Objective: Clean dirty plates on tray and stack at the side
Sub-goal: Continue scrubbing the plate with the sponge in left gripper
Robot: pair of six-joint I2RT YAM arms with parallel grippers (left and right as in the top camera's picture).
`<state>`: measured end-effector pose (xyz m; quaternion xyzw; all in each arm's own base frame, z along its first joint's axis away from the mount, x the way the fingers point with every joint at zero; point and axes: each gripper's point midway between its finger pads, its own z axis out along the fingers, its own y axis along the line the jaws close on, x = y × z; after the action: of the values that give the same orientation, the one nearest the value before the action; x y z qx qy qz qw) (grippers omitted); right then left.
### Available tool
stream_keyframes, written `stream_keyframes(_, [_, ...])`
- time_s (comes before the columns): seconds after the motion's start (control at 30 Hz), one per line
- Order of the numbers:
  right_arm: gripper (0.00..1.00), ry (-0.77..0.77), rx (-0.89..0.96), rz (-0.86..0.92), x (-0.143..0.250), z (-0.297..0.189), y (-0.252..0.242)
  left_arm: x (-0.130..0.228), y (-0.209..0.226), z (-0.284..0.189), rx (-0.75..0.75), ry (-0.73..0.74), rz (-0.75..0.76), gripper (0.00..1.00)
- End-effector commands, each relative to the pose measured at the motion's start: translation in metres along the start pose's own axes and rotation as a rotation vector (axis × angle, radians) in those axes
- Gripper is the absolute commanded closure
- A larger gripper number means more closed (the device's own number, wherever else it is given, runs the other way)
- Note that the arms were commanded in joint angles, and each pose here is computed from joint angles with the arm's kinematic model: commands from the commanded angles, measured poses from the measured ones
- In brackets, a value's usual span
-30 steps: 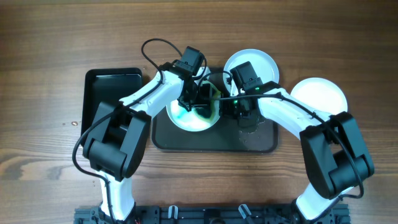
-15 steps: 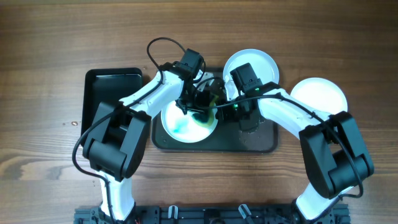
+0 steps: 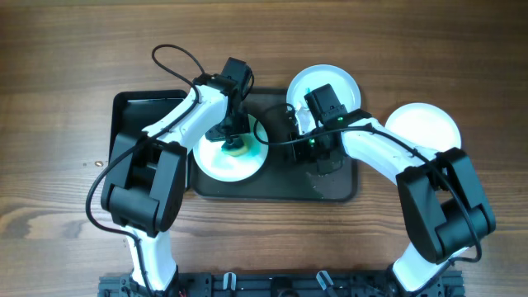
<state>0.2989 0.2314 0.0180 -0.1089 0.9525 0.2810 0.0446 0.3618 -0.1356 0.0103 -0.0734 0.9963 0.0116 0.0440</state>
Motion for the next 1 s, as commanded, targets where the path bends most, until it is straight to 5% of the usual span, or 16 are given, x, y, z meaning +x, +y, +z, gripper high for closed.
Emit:
stream_keyframes(0.0, [0.96,0.021,-0.020,-0.015,0.004,0.005,0.002,-0.010,0.011,0.001,-0.099,-0.057,-0.016,0.96])
stream_keyframes(0.23, [0.94,-0.010,-0.036,0.035,-0.005,0.005,0.005,0.022,-0.040,-0.001,0.127,0.083,0.039,0.96])
stream_keyframes(0.43, [0.74,-0.060,-0.038,0.146,-0.017,0.006,0.010,0.029,-0.051,-0.004,0.196,0.127,0.030,0.96])
stream_keyframes(0.7, [0.75,-0.064,0.072,0.274,-0.003,0.022,-0.004,0.025,-0.053,-0.004,0.205,0.113,0.032,0.96])
stream_keyframes(0.77, [0.83,-0.063,0.072,0.287,-0.002,0.026,-0.004,0.022,-0.055,-0.004,0.214,0.100,0.034,0.96])
stream_keyframes(0.8, [0.96,-0.062,0.073,0.290,-0.002,0.028,-0.004,0.022,-0.056,-0.004,0.217,0.095,0.036,0.96])
stream_keyframes(0.97, [0.96,-0.039,0.086,0.340,0.004,0.037,-0.011,0.014,-0.061,-0.004,0.235,0.054,0.118,0.96])
